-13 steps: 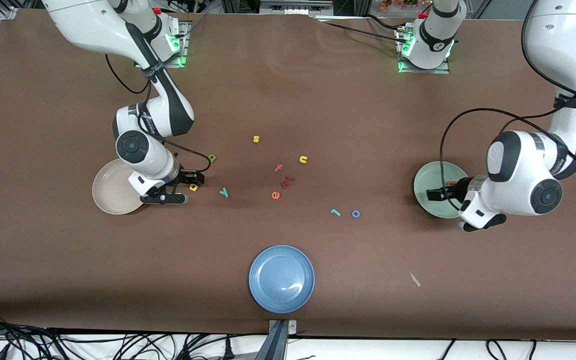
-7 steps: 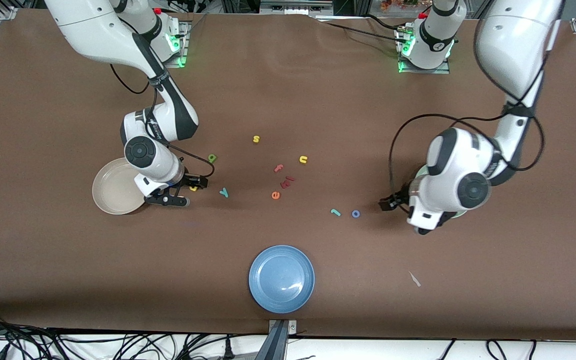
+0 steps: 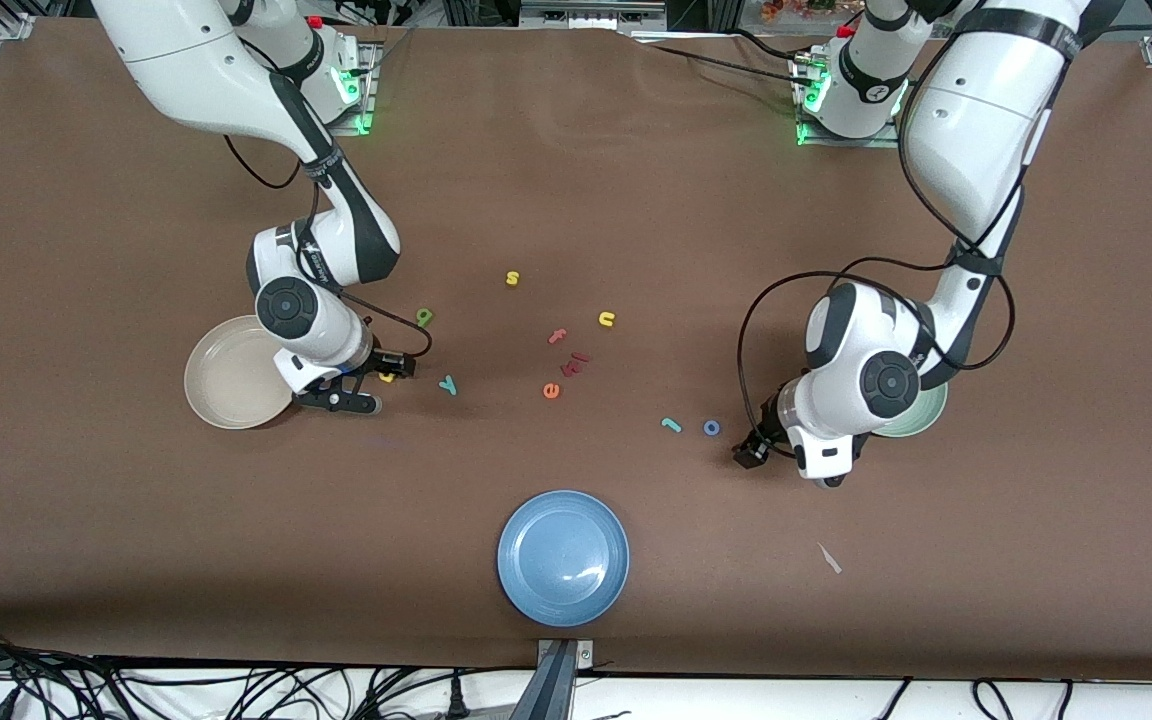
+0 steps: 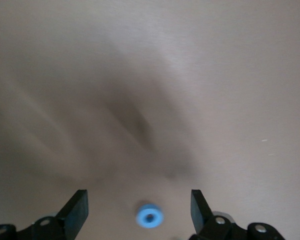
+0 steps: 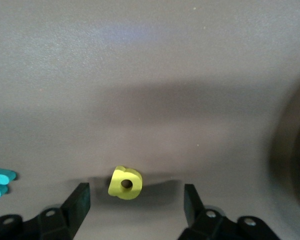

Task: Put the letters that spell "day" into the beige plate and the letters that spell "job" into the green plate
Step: 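Grasp the blue letter o with the left gripper while the right grasps yellow D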

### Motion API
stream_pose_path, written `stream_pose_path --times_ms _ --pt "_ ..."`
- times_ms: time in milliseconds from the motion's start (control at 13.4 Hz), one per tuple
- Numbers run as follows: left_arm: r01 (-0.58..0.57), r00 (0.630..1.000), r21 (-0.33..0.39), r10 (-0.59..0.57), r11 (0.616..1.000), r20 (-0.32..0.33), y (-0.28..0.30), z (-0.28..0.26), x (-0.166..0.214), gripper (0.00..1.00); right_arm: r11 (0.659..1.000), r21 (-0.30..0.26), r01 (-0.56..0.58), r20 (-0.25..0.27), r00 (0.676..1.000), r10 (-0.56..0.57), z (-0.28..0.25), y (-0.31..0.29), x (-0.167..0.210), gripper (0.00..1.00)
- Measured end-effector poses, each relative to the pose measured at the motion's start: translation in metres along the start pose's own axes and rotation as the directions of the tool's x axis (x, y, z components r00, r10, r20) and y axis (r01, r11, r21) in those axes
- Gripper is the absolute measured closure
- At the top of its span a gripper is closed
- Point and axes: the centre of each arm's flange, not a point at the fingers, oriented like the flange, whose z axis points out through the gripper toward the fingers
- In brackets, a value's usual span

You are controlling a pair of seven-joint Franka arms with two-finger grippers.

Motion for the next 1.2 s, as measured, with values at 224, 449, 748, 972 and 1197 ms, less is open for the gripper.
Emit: stream_pose_path --times_ms 224,449,748,972,1197 --pt "-0.038 0.999 -0.002 0.038 0.999 -0.016 0.019 0.009 -0.021 0.09 1.000 0.001 -0.006 -0.001 1.000 0.006 0.001 -0.001 0.000 0.25" --pt "-0.089 0.995 0.034 0.090 0.995 -0.042 0.023 0.018 -0.043 0.08 1.000 0.003 -0.007 -0.004 1.000 0.007 0.001 -0.001 0.000 0.37" --pt "-0.088 0.995 0.069 0.090 0.994 -0.035 0.019 0.025 -0.043 0.12 1.000 0.004 -0.008 -0.005 1.000 0.008 0.003 -0.001 0.000 0.48" --pt "-0.088 0.995 0.086 0.091 0.992 -0.033 0.016 0.033 -0.041 0.26 1.000 0.006 -0.009 -0.009 1.000 0.009 0.002 -0.001 0.001 0.57" --pt "-0.089 0.995 0.106 0.093 0.990 -0.027 0.012 0.047 -0.041 0.33 1.000 0.008 -0.009 -0.012 1.000 0.009 0.001 -0.002 0.002 0.70"
